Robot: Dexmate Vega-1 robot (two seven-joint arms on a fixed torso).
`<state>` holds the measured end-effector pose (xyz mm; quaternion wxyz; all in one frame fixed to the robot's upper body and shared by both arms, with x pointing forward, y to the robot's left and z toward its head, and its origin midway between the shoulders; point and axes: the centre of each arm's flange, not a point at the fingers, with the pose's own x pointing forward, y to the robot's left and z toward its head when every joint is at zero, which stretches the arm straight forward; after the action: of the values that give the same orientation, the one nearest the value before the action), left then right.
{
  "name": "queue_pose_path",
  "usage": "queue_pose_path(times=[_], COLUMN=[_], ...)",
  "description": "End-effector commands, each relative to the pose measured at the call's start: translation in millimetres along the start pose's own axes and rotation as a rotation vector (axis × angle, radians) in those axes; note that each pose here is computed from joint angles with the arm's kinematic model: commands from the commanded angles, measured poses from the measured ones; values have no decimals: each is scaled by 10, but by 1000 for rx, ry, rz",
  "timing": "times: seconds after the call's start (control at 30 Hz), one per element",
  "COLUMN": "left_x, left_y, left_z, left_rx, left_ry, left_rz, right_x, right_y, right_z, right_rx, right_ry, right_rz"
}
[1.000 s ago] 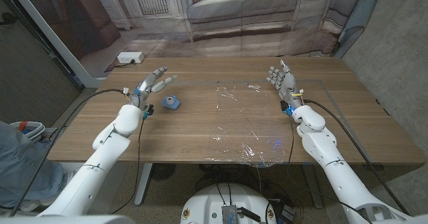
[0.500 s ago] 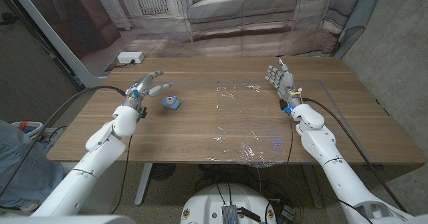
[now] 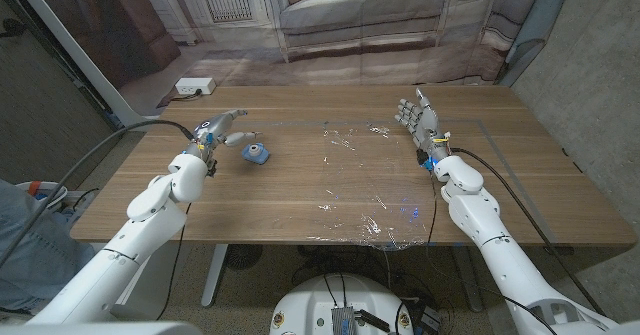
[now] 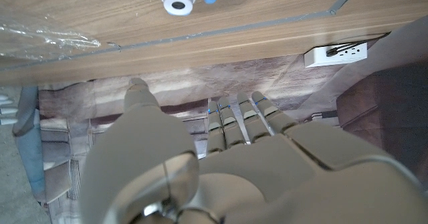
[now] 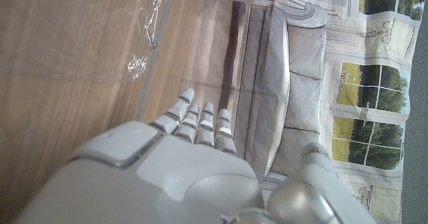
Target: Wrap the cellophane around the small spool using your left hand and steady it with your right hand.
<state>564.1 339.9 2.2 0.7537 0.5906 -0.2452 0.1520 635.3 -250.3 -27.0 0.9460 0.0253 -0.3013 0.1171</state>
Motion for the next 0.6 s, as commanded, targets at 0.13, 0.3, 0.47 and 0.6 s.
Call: queue_pose_path(times=[0.13,0.3,0.47,0.6], left_x=[52,61,66,107], left_y=[81,101,94,92], left_z=[146,192,233,244], left_rx=[168,215,265,289], left_ry=[5,9,20,31], left_rz=[-140,-162,-174,-210], right_x=[31,36,14,-12], right_y=[64,68,64,57], right_z=[-44,-45,-53,-71], right_rx=[16,19,17,17], right_ry=[12,16,19,25], right_rz=[14,14,13,9])
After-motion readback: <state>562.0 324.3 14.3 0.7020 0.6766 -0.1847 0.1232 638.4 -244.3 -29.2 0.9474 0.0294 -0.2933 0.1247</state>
